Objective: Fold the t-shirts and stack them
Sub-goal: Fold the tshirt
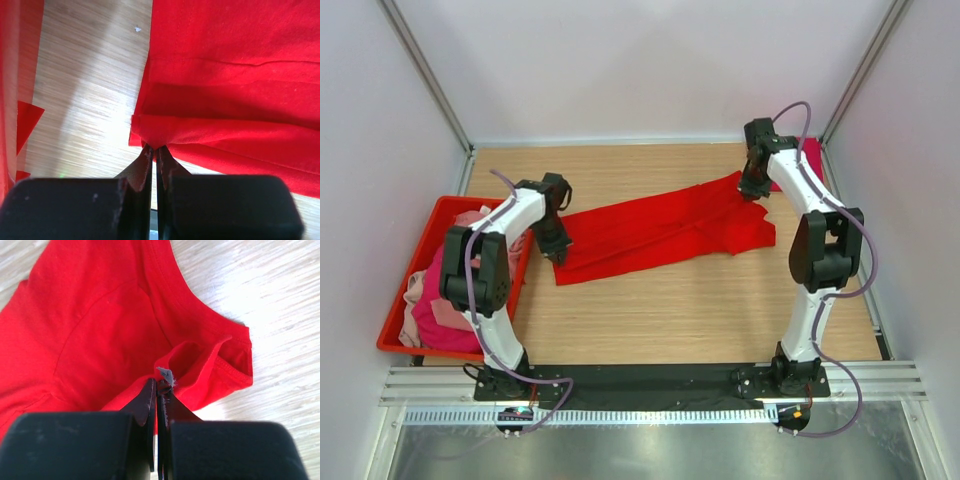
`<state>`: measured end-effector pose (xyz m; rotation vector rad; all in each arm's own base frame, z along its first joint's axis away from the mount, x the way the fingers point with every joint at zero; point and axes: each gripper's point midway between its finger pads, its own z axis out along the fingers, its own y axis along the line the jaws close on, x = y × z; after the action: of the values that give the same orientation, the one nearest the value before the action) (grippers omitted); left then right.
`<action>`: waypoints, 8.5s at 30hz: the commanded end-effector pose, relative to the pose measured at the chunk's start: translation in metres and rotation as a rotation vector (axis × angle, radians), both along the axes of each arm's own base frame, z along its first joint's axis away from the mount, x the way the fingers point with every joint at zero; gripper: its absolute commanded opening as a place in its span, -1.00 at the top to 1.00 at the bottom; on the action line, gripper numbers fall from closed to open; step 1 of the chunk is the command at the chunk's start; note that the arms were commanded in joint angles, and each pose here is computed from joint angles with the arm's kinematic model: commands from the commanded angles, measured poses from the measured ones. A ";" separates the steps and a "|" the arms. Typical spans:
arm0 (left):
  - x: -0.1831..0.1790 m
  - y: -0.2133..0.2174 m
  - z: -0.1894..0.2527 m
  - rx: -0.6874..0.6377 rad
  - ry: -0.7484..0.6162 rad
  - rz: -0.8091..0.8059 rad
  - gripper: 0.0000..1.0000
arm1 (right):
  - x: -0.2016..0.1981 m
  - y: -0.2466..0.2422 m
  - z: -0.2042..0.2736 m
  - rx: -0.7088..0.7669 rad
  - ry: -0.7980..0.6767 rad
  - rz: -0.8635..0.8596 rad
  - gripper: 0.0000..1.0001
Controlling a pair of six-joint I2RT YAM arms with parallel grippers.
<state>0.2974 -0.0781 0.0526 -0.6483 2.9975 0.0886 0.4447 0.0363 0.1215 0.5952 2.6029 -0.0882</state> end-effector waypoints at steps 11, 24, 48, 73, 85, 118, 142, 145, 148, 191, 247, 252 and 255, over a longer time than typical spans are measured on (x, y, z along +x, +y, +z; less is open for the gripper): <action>0.032 0.004 -0.001 0.014 -0.027 -0.014 0.99 | 0.039 0.000 -0.003 0.020 -0.046 0.009 0.98; 0.047 0.004 -0.013 0.012 -0.025 0.000 0.65 | 0.061 -0.006 -0.017 0.035 -0.057 0.002 0.94; 0.025 -0.092 0.047 -0.315 -0.188 -0.325 0.24 | 0.002 0.167 0.001 0.084 -0.093 0.349 -0.07; 0.031 -0.117 -0.018 -0.363 -0.051 -0.271 0.36 | -0.043 0.276 -0.078 0.159 0.026 0.479 0.49; 0.082 -0.082 -0.012 -0.238 -0.107 -0.211 0.34 | -0.054 0.254 -0.027 0.114 -0.049 0.484 0.46; -0.009 -0.043 -0.013 -0.096 -0.046 -0.246 0.24 | 0.024 0.242 -0.052 0.008 -0.115 0.483 0.28; 0.002 -0.034 -0.037 -0.103 0.038 -0.185 0.28 | -0.067 0.111 -0.067 0.059 0.034 0.334 0.36; -0.005 -0.026 -0.042 -0.081 0.062 -0.174 0.28 | -0.075 0.094 -0.082 0.025 0.078 0.290 0.36; -0.016 -0.020 -0.049 -0.069 0.100 -0.157 0.27 | -0.098 0.062 -0.091 -0.051 0.164 0.215 0.35; -0.016 -0.056 0.014 -0.252 -0.051 -0.273 0.21 | -0.130 -0.098 -0.098 -0.061 0.262 -0.271 0.26; -0.014 -0.066 0.008 -0.305 -0.031 -0.283 0.18 | -0.061 -0.023 -0.075 0.386 0.042 -0.188 0.24; -0.016 -0.066 0.007 -0.309 -0.028 -0.284 0.18 | -0.069 -0.033 -0.071 0.321 0.064 -0.192 0.10; -0.017 -0.066 0.006 -0.308 -0.023 -0.286 0.18 | -0.074 -0.039 -0.063 0.283 0.059 -0.184 0.07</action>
<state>0.2748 -0.1378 0.0548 -0.2640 3.0882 -0.3532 0.3677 0.0061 0.0368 0.9910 2.6634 0.2779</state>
